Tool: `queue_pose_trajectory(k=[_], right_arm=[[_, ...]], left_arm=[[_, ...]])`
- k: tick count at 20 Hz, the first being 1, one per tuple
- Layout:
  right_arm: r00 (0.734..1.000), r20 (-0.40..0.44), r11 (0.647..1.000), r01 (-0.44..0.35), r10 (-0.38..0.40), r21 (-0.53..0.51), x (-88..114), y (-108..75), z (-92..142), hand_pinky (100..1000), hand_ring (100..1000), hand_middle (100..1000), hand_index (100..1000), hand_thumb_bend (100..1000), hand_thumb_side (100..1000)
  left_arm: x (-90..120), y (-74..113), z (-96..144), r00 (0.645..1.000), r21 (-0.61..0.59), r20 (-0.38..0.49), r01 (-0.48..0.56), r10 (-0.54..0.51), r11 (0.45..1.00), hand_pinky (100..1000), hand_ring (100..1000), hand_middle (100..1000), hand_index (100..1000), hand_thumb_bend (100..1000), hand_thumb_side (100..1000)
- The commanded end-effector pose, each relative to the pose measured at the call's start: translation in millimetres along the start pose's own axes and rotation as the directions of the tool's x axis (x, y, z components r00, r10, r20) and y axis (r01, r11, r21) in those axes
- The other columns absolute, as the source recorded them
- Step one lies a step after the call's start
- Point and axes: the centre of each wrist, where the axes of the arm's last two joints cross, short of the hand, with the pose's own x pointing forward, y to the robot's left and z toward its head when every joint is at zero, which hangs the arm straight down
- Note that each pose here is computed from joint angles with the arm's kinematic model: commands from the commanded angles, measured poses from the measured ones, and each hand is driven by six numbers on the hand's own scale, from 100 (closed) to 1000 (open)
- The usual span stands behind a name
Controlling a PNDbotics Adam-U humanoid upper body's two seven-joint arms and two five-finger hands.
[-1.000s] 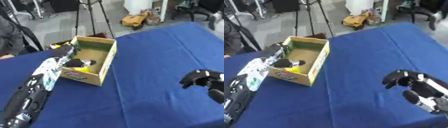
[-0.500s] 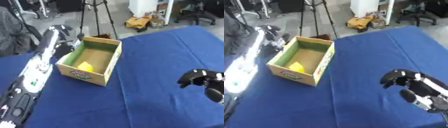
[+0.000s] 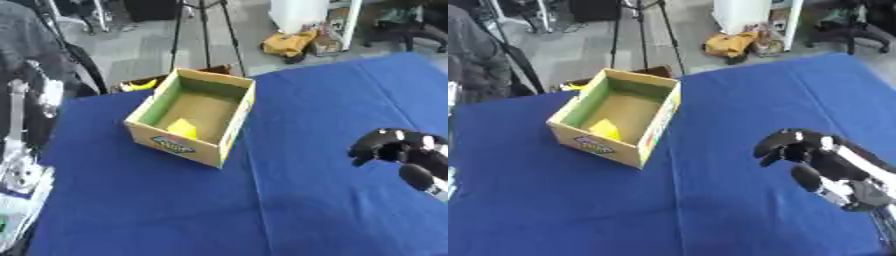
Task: Pick up objects on the table and place them in the box.
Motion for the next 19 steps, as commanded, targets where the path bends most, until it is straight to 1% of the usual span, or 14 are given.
queue_pose_trajectory(k=[1,5,8,13,19], right_arm=[[1.0,0.005,1.0,-0.012,0.012,-0.015,4.3,-4.5,1.5,721,785,741,801,275,591],[1.0,0.006,1.0,-0.005,0.005,-0.022,4.1,-4.0,1.7,721,785,741,802,266,598],[1.0,0.007,1.0,-0.003,0.003,-0.029,4.2,-4.1,2.0,721,785,741,803,263,603],[1.0,0.004,0.999,0.003,-0.003,-0.032,3.6,-3.2,1.8,721,785,741,804,255,615],[1.0,0.003,0.999,0.004,-0.004,-0.037,3.5,-2.9,2.2,721,784,740,803,252,620]], left_arm=[[-1.0,6.5,6.4,0.998,0.079,0.0,-0.058,0.058,0.995,560,507,514,707,456,882],[-18.8,4.9,27.7,0.994,0.128,-0.05,-0.091,0.098,0.988,559,506,515,708,444,895],[-26.1,4.8,37.6,0.992,0.148,-0.067,-0.099,0.109,0.984,560,506,515,708,440,899],[-30.4,2.6,44.4,0.992,0.149,-0.072,-0.094,0.105,0.984,562,508,516,710,438,902],[-31.2,0.5,46.2,0.992,0.158,-0.066,-0.095,0.107,0.983,563,507,515,709,437,902]])
